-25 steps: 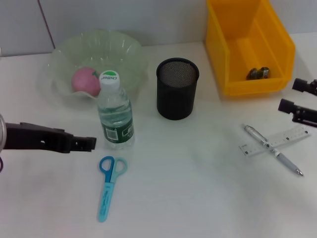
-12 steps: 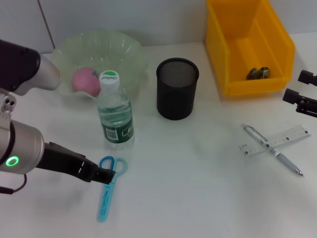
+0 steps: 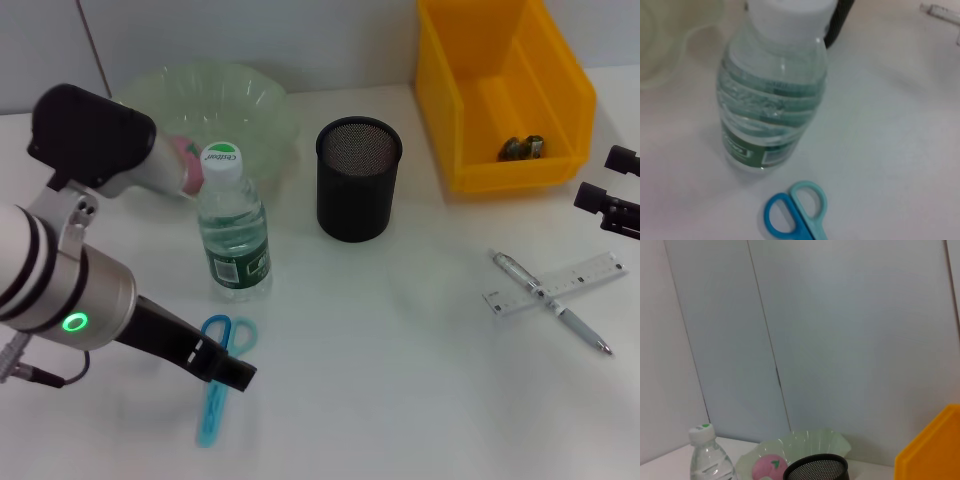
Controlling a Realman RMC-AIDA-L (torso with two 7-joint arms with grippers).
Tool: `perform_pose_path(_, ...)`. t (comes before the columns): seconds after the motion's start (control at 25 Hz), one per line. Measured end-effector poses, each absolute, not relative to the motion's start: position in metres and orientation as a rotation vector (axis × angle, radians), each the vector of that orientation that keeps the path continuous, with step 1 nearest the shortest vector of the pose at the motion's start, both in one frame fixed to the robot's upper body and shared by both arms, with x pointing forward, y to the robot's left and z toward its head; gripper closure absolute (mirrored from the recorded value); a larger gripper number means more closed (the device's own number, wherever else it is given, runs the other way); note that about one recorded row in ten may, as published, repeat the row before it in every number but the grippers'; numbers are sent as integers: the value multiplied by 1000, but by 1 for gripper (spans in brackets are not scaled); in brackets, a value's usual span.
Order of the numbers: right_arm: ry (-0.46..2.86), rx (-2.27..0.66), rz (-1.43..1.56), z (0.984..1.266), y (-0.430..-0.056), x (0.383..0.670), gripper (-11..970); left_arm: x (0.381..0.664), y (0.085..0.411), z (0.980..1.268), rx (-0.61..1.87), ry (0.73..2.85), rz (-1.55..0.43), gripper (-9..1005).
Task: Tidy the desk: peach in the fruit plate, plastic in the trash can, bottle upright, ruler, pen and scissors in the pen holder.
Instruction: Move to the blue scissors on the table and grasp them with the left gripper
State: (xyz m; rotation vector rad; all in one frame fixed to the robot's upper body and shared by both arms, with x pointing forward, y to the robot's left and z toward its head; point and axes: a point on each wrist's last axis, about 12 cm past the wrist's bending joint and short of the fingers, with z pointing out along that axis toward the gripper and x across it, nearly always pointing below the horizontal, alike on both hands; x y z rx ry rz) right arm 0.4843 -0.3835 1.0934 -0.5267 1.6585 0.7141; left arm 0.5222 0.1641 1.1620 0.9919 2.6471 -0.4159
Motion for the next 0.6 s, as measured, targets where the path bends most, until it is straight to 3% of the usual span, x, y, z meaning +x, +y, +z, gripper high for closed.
perform_pose_path(0.6, 1655, -536, 706, 1094, -384, 486, 132, 529, 155, 1154, 1052, 2694, -392, 171)
